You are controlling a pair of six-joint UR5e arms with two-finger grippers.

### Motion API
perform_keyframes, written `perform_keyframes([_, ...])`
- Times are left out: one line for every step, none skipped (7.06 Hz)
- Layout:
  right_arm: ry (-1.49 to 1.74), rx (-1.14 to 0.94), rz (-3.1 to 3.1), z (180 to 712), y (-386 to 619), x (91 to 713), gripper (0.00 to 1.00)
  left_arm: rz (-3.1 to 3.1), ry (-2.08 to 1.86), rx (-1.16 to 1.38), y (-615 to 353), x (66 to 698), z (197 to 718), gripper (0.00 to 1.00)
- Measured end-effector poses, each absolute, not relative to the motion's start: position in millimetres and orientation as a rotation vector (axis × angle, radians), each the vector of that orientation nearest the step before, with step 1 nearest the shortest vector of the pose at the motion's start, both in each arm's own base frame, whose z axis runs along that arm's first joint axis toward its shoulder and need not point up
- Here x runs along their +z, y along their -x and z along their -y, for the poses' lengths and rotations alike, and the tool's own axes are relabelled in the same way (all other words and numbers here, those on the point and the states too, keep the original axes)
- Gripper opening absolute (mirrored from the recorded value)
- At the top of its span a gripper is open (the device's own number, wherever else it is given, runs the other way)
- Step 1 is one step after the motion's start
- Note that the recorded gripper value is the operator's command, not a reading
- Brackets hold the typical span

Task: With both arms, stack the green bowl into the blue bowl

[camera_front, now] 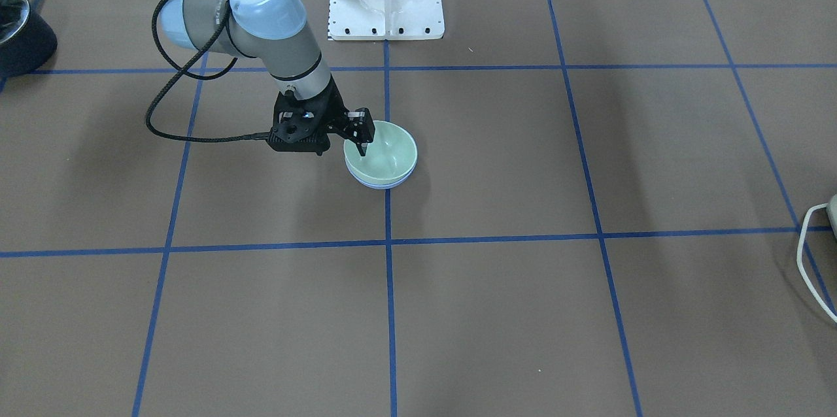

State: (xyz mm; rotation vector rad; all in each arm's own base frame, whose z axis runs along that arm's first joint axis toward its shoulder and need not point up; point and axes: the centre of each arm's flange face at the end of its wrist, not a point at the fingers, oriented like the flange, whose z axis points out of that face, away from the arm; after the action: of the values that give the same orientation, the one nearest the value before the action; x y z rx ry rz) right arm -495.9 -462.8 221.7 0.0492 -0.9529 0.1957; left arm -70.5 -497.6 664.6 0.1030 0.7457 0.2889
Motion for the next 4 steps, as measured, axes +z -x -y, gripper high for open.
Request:
perform_keyframes([-0.076, 0.166, 0.906, 481, 467, 225, 1.00, -0.746, -0.104, 0.289, 70, 664, 498, 0.98])
perform_keyframes([-0.109, 0.123, 0.851, 505, 428, 237, 1.00, -0.745, -0.105, 0.288, 70, 663, 498, 0.98])
perform_keyframes([-0.125, 0.074, 0.819, 533, 378, 260, 1.00, -0.746, -0.107, 0.272, 70, 657, 499, 0.98])
perform_keyframes([-0.132, 0.030, 0.808, 557, 327, 286, 1.00, -0.747, -0.119, 0.249, 71, 643, 499, 0.98])
